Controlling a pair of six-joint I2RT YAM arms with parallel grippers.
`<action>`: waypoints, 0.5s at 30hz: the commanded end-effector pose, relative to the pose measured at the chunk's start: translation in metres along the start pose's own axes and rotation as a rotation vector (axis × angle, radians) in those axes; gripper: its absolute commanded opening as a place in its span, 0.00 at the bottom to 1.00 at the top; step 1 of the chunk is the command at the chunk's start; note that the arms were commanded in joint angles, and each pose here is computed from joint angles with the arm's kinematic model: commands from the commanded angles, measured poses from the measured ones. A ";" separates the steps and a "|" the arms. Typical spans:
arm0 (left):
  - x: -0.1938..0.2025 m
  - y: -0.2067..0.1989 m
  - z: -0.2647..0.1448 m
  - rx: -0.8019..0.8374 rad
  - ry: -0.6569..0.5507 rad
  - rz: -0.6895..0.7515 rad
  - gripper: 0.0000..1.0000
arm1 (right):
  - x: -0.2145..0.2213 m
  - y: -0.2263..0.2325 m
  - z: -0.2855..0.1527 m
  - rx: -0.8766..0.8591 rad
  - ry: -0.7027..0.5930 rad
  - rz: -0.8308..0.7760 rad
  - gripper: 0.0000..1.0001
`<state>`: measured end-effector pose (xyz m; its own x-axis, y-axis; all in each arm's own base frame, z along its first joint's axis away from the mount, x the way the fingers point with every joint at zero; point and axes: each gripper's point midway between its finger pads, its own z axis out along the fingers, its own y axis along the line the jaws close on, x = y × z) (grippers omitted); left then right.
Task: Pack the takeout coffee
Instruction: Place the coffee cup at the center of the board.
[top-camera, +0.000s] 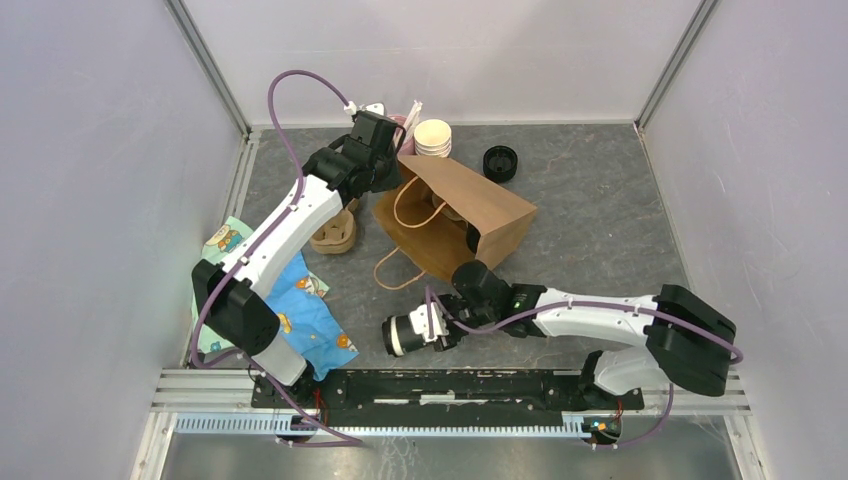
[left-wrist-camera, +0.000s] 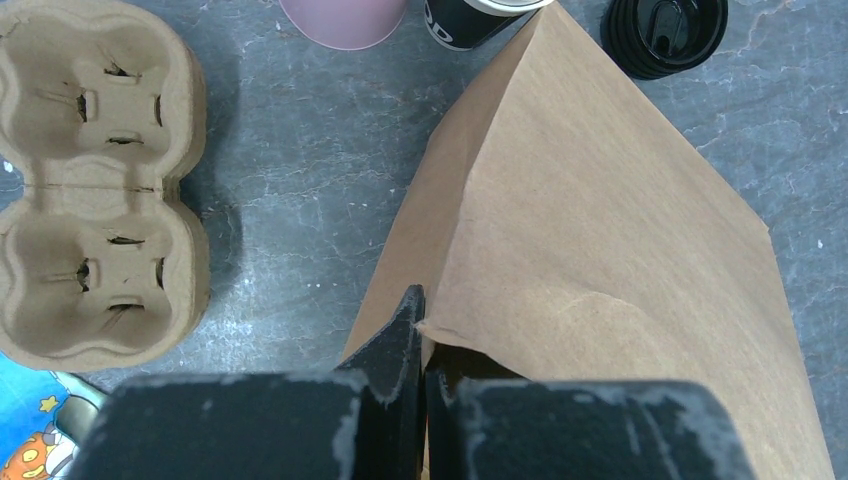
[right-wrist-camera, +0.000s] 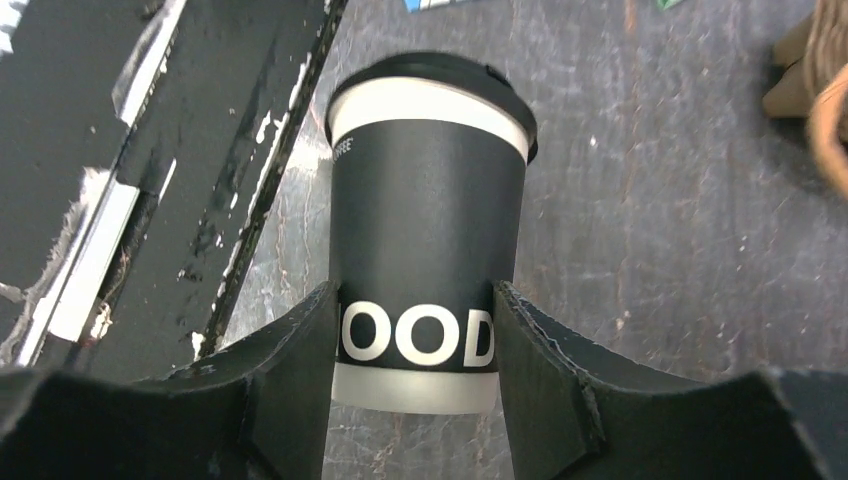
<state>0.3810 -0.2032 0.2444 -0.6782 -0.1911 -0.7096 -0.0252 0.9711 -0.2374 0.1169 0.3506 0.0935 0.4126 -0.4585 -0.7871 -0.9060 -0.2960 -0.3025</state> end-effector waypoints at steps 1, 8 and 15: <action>-0.022 0.003 -0.017 0.004 -0.075 0.014 0.02 | 0.006 -0.005 0.003 0.050 -0.003 -0.038 0.29; -0.020 0.006 -0.021 0.007 -0.081 0.014 0.02 | 0.018 -0.012 -0.015 0.144 0.070 0.002 0.79; -0.013 0.004 -0.019 0.023 -0.058 0.020 0.02 | -0.023 -0.020 -0.029 0.122 0.083 0.001 0.98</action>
<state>0.3766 -0.2004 0.2483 -0.6730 -0.1949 -0.7135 -0.0233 0.9698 -0.2429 0.1310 0.3269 0.0880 0.3965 -0.5662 -0.7227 -0.9170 -0.2075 -0.3405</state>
